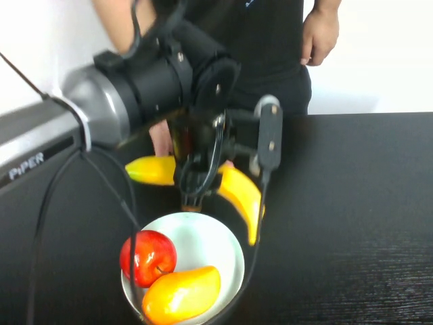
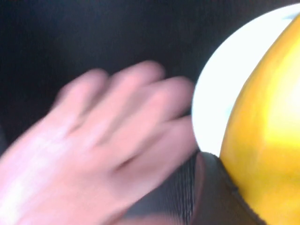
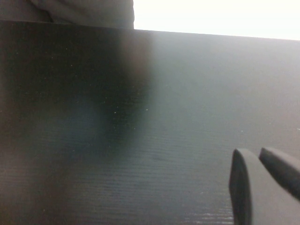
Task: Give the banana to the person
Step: Hand the grabbed banana to the person
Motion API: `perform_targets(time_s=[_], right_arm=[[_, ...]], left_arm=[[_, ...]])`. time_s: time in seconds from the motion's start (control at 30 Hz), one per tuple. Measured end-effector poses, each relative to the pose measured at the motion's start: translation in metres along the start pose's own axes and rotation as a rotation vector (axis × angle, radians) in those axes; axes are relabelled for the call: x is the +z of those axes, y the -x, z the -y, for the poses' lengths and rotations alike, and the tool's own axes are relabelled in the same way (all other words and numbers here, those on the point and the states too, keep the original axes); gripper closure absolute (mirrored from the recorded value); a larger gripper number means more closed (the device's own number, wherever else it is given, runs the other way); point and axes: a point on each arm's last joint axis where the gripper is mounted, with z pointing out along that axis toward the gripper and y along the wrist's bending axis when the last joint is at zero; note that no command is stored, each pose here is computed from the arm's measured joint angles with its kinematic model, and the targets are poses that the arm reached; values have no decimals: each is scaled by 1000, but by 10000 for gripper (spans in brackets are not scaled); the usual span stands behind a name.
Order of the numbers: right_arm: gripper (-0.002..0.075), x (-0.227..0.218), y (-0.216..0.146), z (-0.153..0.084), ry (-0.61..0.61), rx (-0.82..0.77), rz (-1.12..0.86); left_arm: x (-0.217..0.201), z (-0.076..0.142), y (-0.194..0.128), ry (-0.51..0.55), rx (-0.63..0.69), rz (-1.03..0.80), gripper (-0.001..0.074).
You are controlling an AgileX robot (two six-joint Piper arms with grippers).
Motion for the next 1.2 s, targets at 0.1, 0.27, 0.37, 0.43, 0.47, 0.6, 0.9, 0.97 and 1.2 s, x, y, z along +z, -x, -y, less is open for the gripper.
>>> perform_targets(time_s=[0.1,0.27,0.37,0.43,0.47,0.6,0.9,0.97,1.2], right_arm=[[734,0,0,0,0,0,0],[734,0,0,0,0,0,0],[734,0,0,0,0,0,0],[734,0,0,0,0,0,0],[734,0,0,0,0,0,0],[734,0,0,0,0,0,0],[734,0,0,0,0,0,0],[734,0,0,0,0,0,0],[734,0,0,0,0,0,0]], left_arm=[[-20,-11,0,53,-83,6,454],[-43,-27,-7,132,-174,31,454],[-40,-37,-15,144,-235,30,454],[-33,-43,-19,151,-278,28,454],[-28,-47,-21,155,-303,29,454],[-12,-52,-21,133,-360,48,454],[-5,-51,-14,77,-391,113,451],[-5,-51,-14,78,-397,114,409],[-5,-54,-18,127,-465,75,164]])
